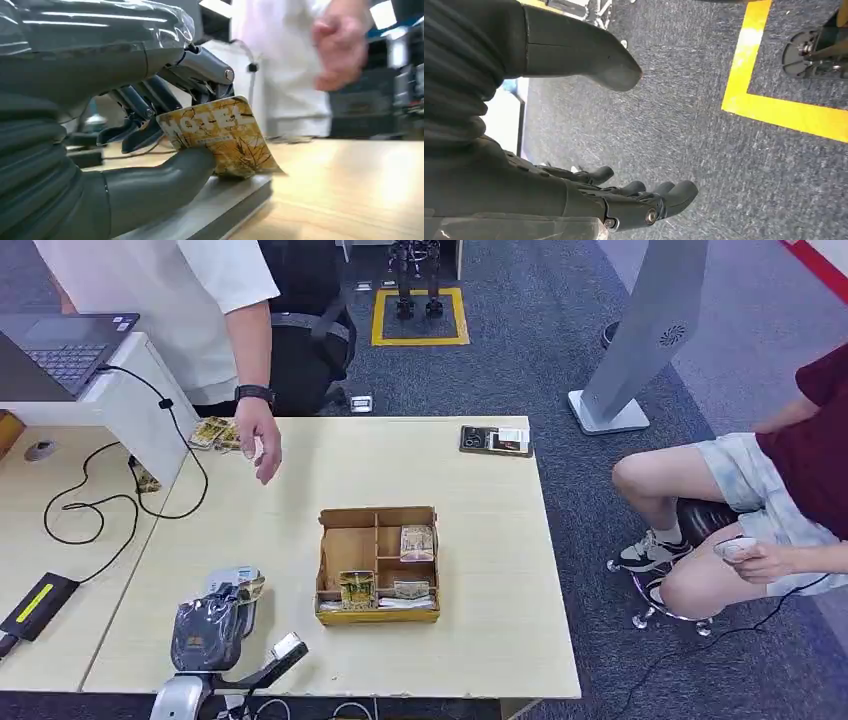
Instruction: Pass the card to the sensor for recognition and then transmit it.
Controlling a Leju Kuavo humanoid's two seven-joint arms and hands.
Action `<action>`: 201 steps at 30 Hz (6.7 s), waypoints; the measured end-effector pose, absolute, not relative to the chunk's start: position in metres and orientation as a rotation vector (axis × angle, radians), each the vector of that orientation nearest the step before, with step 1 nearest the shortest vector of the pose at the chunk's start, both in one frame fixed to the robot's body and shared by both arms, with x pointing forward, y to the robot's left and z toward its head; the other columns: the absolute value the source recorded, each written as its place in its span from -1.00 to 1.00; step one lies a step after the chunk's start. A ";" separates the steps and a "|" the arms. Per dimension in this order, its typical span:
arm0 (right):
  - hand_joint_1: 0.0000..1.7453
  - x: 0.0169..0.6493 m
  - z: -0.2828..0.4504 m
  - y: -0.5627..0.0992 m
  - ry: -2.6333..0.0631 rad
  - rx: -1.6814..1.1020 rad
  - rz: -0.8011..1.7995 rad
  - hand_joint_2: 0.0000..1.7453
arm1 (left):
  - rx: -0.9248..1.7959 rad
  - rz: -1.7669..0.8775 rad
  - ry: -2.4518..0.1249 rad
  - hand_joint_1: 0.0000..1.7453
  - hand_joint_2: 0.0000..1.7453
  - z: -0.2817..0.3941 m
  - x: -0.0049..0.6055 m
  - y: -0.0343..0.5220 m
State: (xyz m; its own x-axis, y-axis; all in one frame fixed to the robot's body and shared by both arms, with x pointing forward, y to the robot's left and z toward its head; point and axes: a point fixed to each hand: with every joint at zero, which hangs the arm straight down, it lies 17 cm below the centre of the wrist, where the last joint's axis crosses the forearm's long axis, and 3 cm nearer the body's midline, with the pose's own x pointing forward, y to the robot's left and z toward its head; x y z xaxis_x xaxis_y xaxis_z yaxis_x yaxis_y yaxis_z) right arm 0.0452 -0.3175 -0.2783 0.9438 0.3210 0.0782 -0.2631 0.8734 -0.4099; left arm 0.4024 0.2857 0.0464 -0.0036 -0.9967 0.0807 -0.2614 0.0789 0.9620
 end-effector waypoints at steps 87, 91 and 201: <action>-1.00 0.047 -0.278 -0.306 -0.153 -0.398 0.299 1.00 | 1.264 -0.373 -2.206 -1.00 1.00 0.269 0.360 0.236; -1.00 0.046 -0.278 -0.306 -0.153 -0.394 0.292 1.00 | 1.199 -0.474 -2.239 -1.00 1.00 0.256 0.348 0.213; -1.00 0.049 -0.279 -0.316 -0.142 -0.390 0.326 1.00 | 1.102 -1.265 -1.754 0.90 1.00 0.103 0.418 0.097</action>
